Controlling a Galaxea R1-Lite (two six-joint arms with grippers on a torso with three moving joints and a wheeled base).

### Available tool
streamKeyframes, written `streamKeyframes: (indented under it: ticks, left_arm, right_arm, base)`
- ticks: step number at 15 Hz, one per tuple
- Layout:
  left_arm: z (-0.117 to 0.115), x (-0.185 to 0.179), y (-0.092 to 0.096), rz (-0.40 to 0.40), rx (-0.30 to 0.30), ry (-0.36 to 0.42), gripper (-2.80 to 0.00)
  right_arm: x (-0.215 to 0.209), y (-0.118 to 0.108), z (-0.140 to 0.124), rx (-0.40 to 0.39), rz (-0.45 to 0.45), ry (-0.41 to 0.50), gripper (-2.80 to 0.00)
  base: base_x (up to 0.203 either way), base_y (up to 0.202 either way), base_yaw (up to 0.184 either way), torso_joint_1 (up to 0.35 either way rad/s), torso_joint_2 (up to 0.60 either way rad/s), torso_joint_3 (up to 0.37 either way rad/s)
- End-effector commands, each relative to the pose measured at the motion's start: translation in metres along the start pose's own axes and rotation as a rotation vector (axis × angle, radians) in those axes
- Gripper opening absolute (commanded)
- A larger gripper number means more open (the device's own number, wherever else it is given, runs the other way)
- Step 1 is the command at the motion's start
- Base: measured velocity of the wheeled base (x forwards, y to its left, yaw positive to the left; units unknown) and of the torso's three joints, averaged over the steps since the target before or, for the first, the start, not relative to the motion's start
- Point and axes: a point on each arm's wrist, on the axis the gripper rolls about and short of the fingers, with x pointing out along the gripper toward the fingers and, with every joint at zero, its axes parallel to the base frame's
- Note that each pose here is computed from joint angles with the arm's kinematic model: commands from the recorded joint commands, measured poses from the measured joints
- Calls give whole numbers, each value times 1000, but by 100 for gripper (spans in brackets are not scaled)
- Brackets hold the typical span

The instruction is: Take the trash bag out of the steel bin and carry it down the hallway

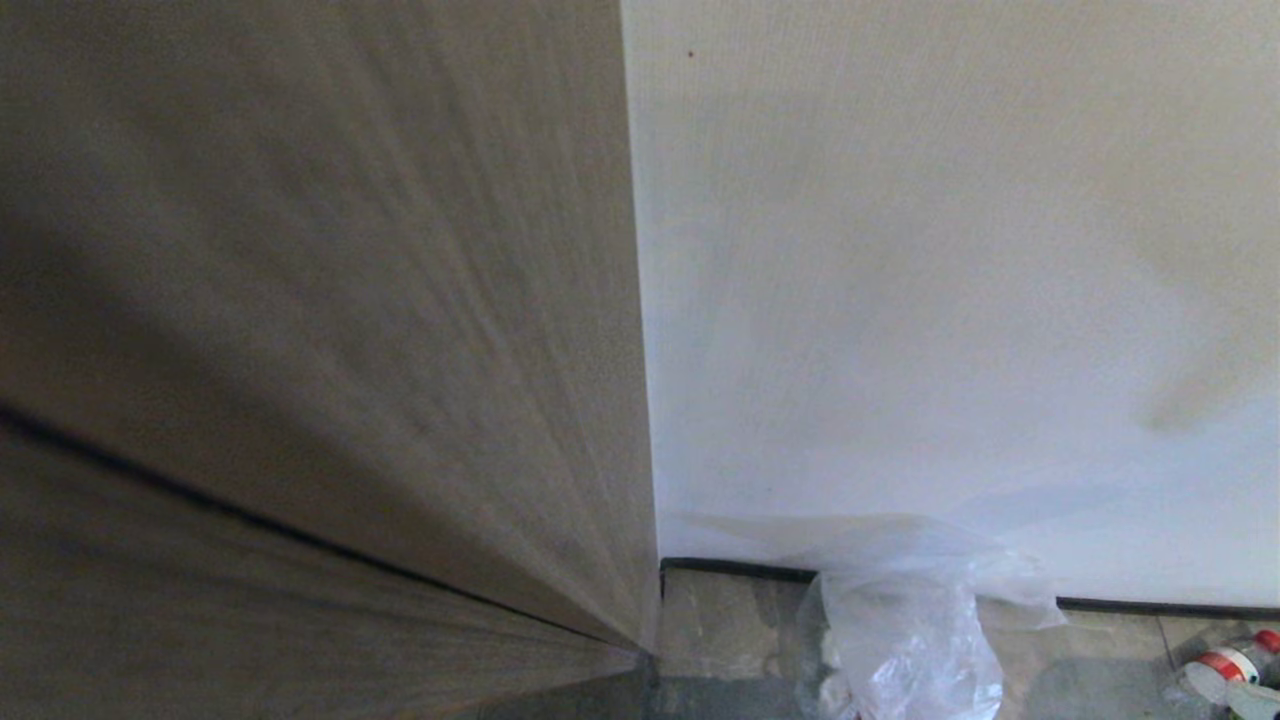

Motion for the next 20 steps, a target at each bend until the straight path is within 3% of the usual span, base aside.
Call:
streamKeyframes:
  ticks: [1,6,8,10,16,20]
  left_arm:
    - [0,0,0,1,0,3,-280]
    - [-1,0,0,1,0,4,-280]
    - [0,0,0,1,0,3,-280]
    - [0,0,0,1,0,3,-280]
    - [-1,0,0,1,0,3,-280]
    - [0,0,0,1,0,3,-280]
  right_arm:
    - [-17,-4,-24,16,-1,-66,-280]
    - [-30,-5,-60,28,21,-183,-280]
    - [-33,-5,-69,-16,62,-250,-280]
    - [-36,-4,-77,-20,110,-350,-280]
    - [-43,-4,-94,37,100,-645,-280]
    - [-41,-4,-95,67,103,-633,-280]
  base:
    - [0,0,0,0,0,0]
    - [0,0,0,0,0,0]
    - [0,0,0,0,0,0]
    - [0,0,0,0,0,0]
    - [0,0,0,0,0,0]
    - [0,0,0,0,0,0]
